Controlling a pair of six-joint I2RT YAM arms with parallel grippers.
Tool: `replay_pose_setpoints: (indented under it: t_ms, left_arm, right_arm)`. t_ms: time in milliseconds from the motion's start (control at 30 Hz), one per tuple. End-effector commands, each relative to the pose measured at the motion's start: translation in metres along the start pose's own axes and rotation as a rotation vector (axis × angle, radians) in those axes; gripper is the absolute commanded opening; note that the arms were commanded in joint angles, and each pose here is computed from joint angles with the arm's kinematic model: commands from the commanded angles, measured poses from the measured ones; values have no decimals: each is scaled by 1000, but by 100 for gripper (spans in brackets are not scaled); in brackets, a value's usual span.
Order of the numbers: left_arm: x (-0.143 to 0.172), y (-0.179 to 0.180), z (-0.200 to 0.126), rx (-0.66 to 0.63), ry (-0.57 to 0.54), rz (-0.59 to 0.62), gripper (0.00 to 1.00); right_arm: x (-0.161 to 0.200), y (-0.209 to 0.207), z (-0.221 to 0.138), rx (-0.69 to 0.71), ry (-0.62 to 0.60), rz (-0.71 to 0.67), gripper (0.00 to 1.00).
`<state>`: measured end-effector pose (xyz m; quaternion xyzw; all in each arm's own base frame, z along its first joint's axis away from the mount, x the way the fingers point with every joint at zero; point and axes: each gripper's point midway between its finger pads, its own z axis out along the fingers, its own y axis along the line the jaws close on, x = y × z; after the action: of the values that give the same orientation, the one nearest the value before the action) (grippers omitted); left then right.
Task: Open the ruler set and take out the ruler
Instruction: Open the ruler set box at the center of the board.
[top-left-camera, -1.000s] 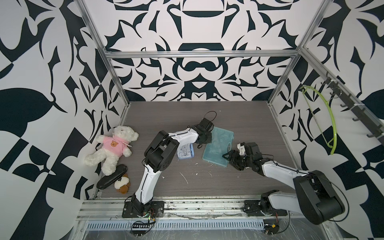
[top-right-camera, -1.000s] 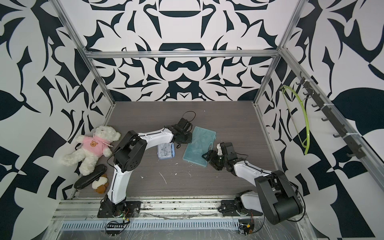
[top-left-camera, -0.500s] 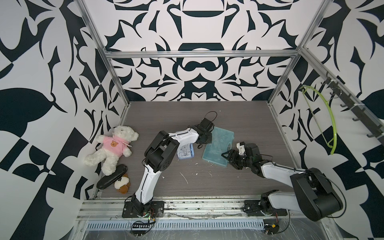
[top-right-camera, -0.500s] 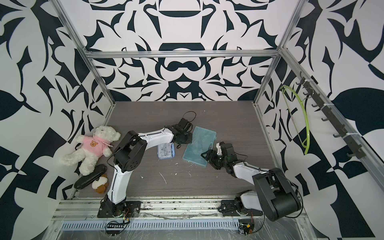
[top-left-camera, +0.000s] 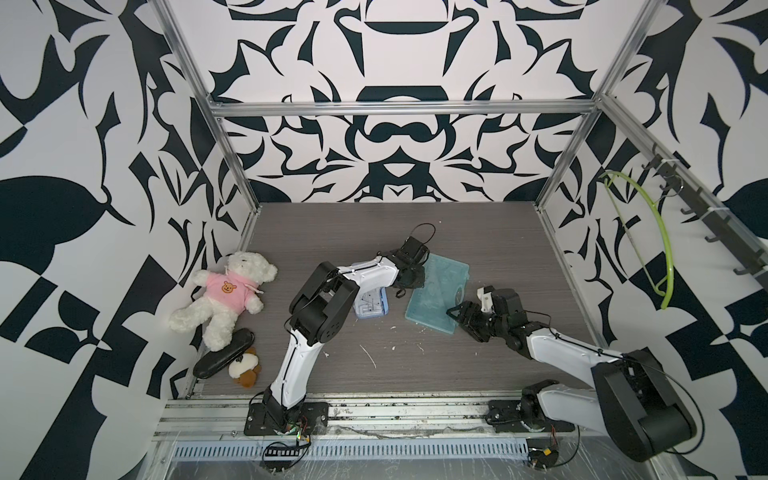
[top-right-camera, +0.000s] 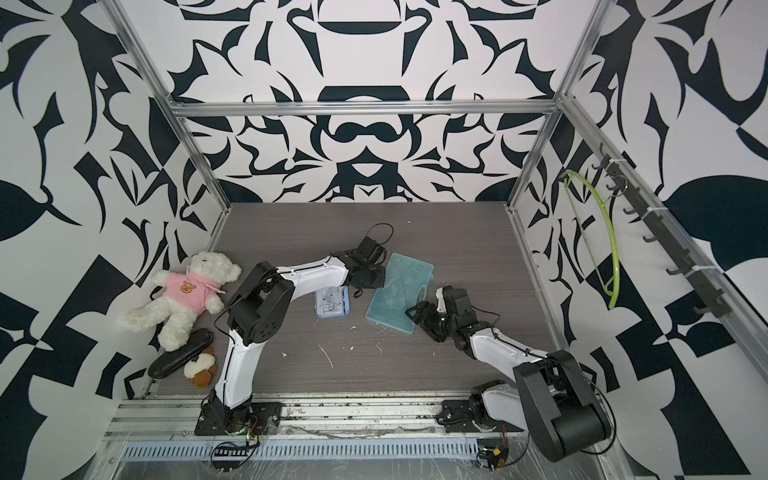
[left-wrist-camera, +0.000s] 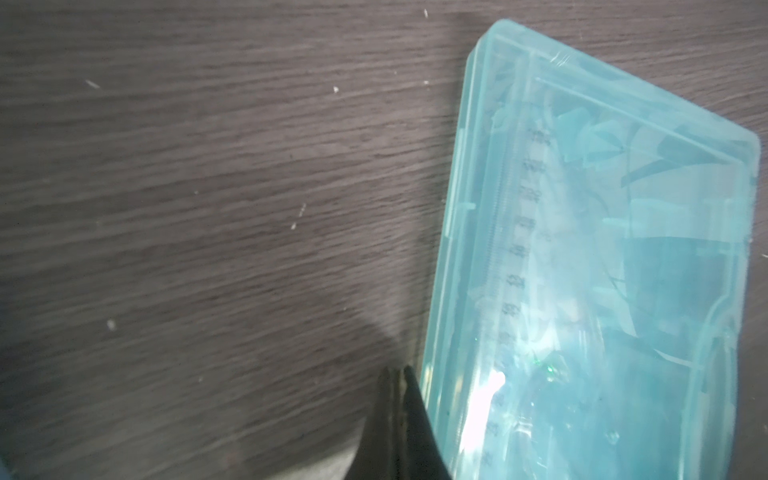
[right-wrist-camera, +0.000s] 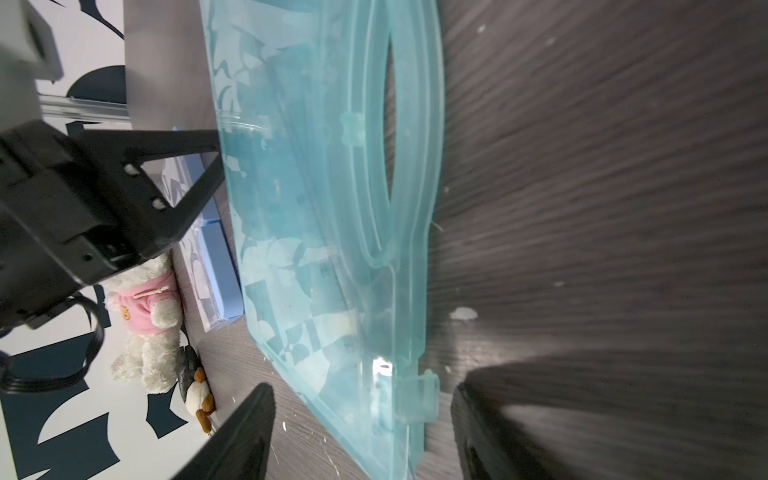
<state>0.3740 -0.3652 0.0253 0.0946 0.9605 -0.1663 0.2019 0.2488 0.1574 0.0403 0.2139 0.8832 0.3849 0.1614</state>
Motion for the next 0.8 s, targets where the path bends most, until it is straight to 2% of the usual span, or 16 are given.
replay_pose_setpoints:
  t_ms: [0, 467, 767]
  left_arm:
    - [57, 27, 22, -99, 190, 5, 0]
    - [57, 25, 23, -99, 195, 8, 0]
    - [58, 24, 24, -99, 199, 12, 0]
  right_arm:
    - [-10, 12, -3, -6, -34, -51, 68]
    - [-4, 10, 11, -29, 3, -37, 69]
    - [-13, 32, -3, -76, -49, -73, 69]
